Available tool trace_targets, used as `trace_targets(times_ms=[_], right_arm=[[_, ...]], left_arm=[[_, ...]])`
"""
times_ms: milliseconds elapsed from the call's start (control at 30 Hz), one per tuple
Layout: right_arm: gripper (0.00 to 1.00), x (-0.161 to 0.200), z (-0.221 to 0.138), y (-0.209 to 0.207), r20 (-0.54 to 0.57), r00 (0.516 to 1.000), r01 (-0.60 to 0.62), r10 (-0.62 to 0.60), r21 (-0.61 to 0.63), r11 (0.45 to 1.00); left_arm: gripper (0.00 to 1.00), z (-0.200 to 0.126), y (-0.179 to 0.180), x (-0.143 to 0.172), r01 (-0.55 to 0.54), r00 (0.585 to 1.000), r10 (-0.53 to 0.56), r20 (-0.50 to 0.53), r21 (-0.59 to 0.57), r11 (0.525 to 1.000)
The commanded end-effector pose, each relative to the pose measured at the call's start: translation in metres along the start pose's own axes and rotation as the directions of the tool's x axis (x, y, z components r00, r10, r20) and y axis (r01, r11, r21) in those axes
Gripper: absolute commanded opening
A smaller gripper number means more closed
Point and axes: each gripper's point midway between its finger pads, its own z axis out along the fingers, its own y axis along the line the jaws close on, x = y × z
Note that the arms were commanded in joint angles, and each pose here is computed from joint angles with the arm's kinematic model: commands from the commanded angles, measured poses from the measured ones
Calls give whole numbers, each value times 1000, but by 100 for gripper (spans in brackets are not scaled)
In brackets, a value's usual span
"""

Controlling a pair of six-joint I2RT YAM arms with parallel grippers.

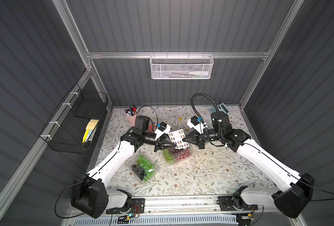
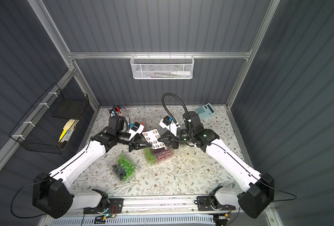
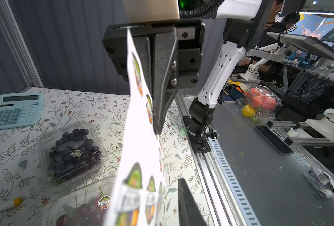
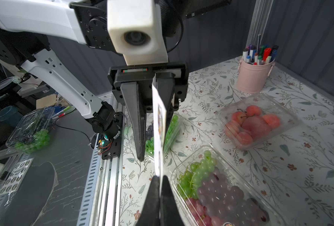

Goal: Label fruit boxes
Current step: Adjust the label sticker.

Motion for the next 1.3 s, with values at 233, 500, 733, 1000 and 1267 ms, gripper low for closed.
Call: trace_targets(times_ms=[233,500,733,1000,1267], right_arm=[[0,2,1,14,32,999,19,-16,-107,994],[0,6,8,16,26,1000,-14,18,-178,984],[0,13,13,7,17,999,-38,41,-150,988],[0,23,15,-13,2,996,-84,84,-20,996],[0,20,12,-17,30,997,-70,69,25,997]], left_arm=[[0,3,1,-2,4,1000,-4,4,1,1000],[0,14,2,-3,-7,1000,7,-6,17,1000],[0,17,3,-4,-11,1000,11,-9,10,1000],[0,17,7,-7,-9,1000,9,-7,-20,1000],[0,16,9,-8,-12,1000,12,-4,-40,999]])
